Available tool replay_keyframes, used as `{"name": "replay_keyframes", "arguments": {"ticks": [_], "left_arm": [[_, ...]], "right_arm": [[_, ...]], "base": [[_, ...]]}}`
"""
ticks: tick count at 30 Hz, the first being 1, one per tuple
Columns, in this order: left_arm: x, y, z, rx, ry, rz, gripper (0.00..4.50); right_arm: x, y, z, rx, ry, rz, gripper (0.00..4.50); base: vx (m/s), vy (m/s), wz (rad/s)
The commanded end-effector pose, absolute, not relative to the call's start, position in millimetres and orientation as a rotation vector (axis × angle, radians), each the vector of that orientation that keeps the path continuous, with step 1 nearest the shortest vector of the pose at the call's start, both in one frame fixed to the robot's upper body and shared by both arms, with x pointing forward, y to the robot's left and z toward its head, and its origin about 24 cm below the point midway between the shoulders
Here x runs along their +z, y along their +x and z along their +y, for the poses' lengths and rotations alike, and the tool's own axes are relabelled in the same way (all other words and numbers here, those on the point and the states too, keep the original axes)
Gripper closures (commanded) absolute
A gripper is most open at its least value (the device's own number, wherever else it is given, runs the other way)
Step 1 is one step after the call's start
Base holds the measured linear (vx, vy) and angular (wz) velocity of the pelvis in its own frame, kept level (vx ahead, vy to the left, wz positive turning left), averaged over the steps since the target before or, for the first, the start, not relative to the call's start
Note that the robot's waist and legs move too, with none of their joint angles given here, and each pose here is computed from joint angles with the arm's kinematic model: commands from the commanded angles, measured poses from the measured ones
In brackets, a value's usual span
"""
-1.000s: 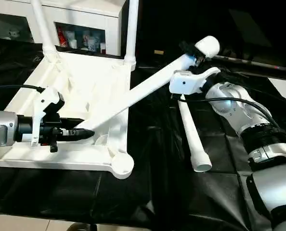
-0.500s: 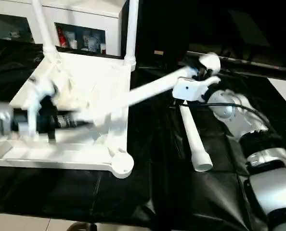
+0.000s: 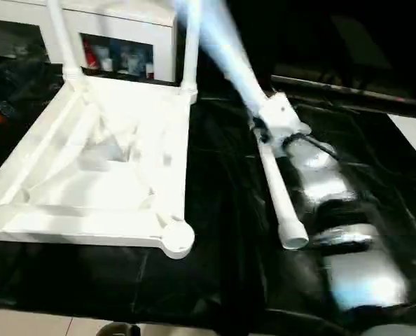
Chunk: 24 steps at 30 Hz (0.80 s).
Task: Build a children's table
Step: Pick table leg
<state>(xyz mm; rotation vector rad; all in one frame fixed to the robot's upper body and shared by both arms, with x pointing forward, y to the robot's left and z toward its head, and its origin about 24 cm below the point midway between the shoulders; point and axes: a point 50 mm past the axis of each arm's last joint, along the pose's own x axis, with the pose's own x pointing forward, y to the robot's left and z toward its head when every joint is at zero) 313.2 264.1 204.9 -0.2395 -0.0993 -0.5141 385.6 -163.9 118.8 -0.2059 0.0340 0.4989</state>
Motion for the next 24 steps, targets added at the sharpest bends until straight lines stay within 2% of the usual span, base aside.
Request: {"name": "replay_keyframes", "arguments": {"ticks": [1, 2, 3, 6, 7, 9, 13, 17, 19, 21, 22, 24], "left_arm": [[197.7, 312.7, 235.3, -0.606, -0.163, -0.038, 1.91], [193.8, 311.9, 220.0, -0.665, -0.161, -0.02, 1.91], [193.8, 311.9, 220.0, -0.665, -0.161, -0.02, 1.91], [188.9, 306.4, 179.4, -0.852, -0.23, 0.0, 1.91], [188.9, 306.4, 179.4, -0.852, -0.23, 0.0, 1.91], [187.0, 307.4, 157.5, -0.92, -0.252, -0.005, 1.91], [189.9, 310.3, 137.4, -0.958, -0.289, -0.023, 1.91], [196.3, 309.2, 121.4, -1.022, -0.347, -0.041, 1.91], [197.1, 311.5, 109.1, -1.043, -0.397, -0.033, 1.57], [196.0, 312.6, 105.9, -1.043, -0.409, -0.027, 1.57], [196.0, 312.6, 105.9, -1.043, -0.409, -0.027, 1.3], [193.4, 312.6, 101.3, -1.059, -0.438, -0.009, 1.19]], "right_arm": [[132.0, 381.3, -158.0, 0.625, 0.046, 0.054, 2.62], [133.0, 376.2, -148.9, 0.733, 0.105, 0.088, 2.62], [133.0, 376.2, -148.9, 0.733, 0.105, 0.088, 2.62], [133.1, 356.7, -128.7, 1.018, 0.128, 0.143, 2.62], [133.1, 356.7, -128.7, 1.018, 0.128, 0.143, 2.62], [137.1, 348.5, -121.3, 1.124, 0.208, 0.174, 2.63], [144.5, 343.2, -118.4, 1.179, 0.285, 0.199, 2.63], [146.8, 339.2, -118.4, 1.204, 0.278, 0.219, 2.63], [146.4, 333.2, -117.1, 1.236, 0.271, 0.239, 2.63], [146.5, 330.3, -116.8, 1.25, 0.272, 0.247, 2.63], [146.5, 330.3, -116.8, 1.25, 0.272, 0.247, 2.63], [147.3, 324.9, -116.8, 1.275, 0.281, 0.255, 2.63]], "base": [[0.0, 0.0, 0.0], [0.0, 0.0, 0.0], [0.0, 0.0, 0.0], [0.0, 0.0, 0.0], [0.0, 0.0, 0.0], [0.0, 0.0, 0.0], [0.0, 0.0, 0.0], [0.0, 0.0, 0.0], [0.0, 0.0, 0.0], [0.0, 0.0, 0.0], [0.0, 0.0, 0.0], [0.0, 0.0, 0.0]]}}
